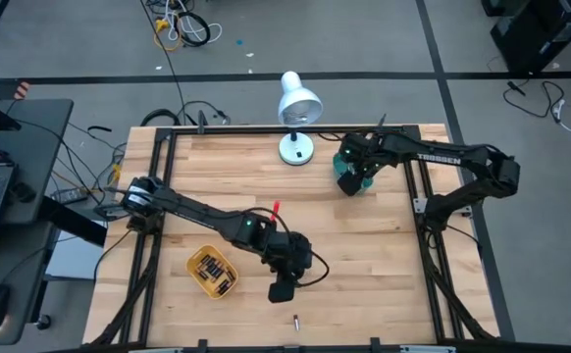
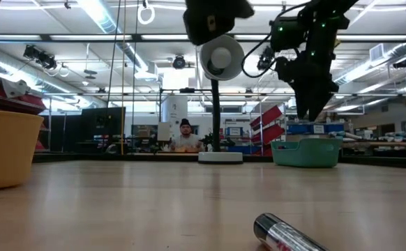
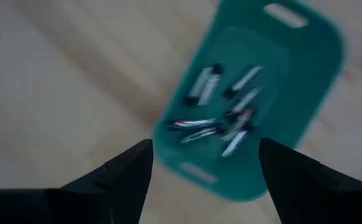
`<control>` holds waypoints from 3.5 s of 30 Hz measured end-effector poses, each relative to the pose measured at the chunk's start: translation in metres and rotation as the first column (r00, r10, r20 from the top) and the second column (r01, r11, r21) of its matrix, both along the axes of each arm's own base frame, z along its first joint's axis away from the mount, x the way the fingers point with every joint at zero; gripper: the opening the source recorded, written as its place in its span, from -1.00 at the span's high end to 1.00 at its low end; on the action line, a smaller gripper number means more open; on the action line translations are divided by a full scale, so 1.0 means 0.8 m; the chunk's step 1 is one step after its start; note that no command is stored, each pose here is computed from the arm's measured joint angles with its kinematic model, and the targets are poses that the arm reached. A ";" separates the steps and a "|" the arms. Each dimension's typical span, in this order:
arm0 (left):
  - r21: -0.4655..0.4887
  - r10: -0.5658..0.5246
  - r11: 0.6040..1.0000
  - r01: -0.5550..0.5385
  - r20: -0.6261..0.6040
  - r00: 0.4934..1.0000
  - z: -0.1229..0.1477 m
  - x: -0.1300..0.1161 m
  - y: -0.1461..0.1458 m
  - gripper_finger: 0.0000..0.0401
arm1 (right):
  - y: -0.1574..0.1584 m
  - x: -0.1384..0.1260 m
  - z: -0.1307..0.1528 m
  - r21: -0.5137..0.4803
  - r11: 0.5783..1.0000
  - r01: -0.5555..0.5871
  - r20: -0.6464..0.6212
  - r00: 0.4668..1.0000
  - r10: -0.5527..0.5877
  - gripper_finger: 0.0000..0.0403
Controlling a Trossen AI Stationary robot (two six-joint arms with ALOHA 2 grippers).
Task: Sort batteries
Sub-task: Put the silver battery into the green bin
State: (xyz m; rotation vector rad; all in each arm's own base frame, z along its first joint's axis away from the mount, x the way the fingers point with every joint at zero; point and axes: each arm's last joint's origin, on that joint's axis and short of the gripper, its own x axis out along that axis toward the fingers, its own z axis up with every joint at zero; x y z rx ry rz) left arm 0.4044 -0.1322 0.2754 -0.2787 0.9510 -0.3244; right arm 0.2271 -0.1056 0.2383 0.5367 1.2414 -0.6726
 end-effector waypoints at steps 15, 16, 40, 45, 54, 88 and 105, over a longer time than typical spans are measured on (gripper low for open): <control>0.173 -0.417 0.899 0.403 0.049 0.908 -0.045 -0.025 -0.039 0.18 | 0.081 -0.032 0.089 0.331 0.926 -0.180 0.500 0.866 -0.011 -0.12; 0.211 -0.468 0.870 0.446 0.066 0.881 -0.048 -0.027 -0.043 0.18 | 0.087 -0.036 0.097 0.331 0.924 -0.192 0.539 0.842 -0.018 -0.10; 0.389 -0.689 0.722 0.572 0.326 0.648 -0.123 0.005 -0.057 0.19 | 0.152 -0.050 0.117 0.394 0.918 -0.048 0.560 0.804 -0.198 0.03; 0.400 -0.701 0.712 0.576 0.358 0.617 -0.143 0.014 -0.065 0.19 | 0.158 -0.041 0.108 0.413 0.911 -0.025 0.515 0.831 -0.211 0.04; 0.435 -0.762 0.648 0.626 0.356 0.542 -0.175 0.014 -0.083 0.19 | 0.172 -0.030 0.098 0.438 0.899 -0.019 0.467 0.859 -0.209 0.04; 0.358 -0.544 0.827 0.434 0.312 0.779 -0.213 0.040 -0.044 0.80 | 0.226 -0.034 0.081 0.471 0.882 0.005 0.346 0.919 -0.190 0.06; 0.313 -0.129 0.949 -0.038 0.495 0.860 -0.093 0.062 0.086 0.78 | 0.248 -0.038 0.086 0.380 0.924 0.038 0.470 0.853 -0.229 0.06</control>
